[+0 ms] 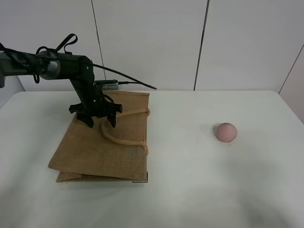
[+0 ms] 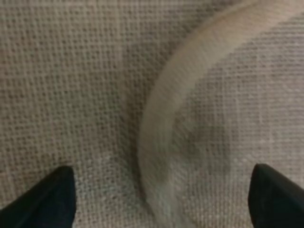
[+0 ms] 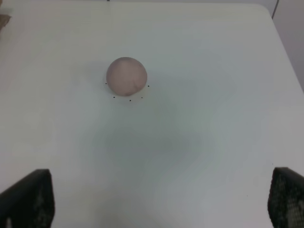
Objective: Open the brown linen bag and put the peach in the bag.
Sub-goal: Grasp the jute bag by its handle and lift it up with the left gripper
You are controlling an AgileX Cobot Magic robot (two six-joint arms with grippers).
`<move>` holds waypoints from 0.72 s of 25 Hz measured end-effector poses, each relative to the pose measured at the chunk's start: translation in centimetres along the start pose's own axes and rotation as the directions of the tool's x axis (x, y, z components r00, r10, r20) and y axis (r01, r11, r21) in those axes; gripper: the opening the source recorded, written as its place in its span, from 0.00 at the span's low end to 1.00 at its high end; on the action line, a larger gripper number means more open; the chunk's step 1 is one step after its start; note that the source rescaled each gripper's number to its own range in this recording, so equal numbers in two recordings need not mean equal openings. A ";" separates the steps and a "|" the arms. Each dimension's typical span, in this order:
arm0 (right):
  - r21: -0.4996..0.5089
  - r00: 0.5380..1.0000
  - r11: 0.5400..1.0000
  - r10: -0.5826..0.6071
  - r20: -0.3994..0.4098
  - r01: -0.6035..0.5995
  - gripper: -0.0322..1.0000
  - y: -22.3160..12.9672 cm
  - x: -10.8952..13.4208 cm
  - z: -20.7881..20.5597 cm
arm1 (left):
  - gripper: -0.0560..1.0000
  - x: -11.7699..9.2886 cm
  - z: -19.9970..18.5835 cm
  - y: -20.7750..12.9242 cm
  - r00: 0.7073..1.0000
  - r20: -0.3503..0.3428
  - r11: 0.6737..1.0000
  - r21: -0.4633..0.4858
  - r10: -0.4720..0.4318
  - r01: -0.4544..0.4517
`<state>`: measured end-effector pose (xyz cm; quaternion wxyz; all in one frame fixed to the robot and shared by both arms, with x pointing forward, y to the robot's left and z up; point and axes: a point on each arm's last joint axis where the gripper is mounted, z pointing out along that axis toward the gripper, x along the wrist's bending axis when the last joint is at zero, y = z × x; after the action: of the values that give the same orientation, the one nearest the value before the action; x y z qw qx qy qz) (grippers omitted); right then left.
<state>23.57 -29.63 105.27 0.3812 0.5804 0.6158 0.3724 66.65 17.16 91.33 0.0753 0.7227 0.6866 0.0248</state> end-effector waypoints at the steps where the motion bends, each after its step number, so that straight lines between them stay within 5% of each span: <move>1: 0.000 1.000 1.000 0.000 0.000 0.000 1.00 0.0 0.0 0.0 | 1.00 0.0 0.3 0.0 1.000 -0.001 1.000 0.003 0.000 0.000; 11: 0.000 1.000 1.000 0.000 0.000 0.000 1.00 0.0 0.0 0.0 | 0.98 0.2 3.8 -0.2 1.000 -0.014 0.999 0.052 -0.002 0.003; 15: 0.000 1.000 1.000 0.000 0.000 0.000 1.00 0.0 0.0 0.0 | 0.75 0.3 3.9 -0.2 1.000 -0.021 0.998 0.056 0.004 -0.003; 18: 0.000 1.000 1.000 0.000 0.000 0.000 1.00 0.0 0.0 0.0 | 0.45 0.1 3.7 -0.1 1.000 -0.007 0.999 0.048 -0.007 0.007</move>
<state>23.57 -29.63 105.27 0.3812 0.5804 0.6158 0.3724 67.10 16.98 87.64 0.0557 0.7217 0.6898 0.0104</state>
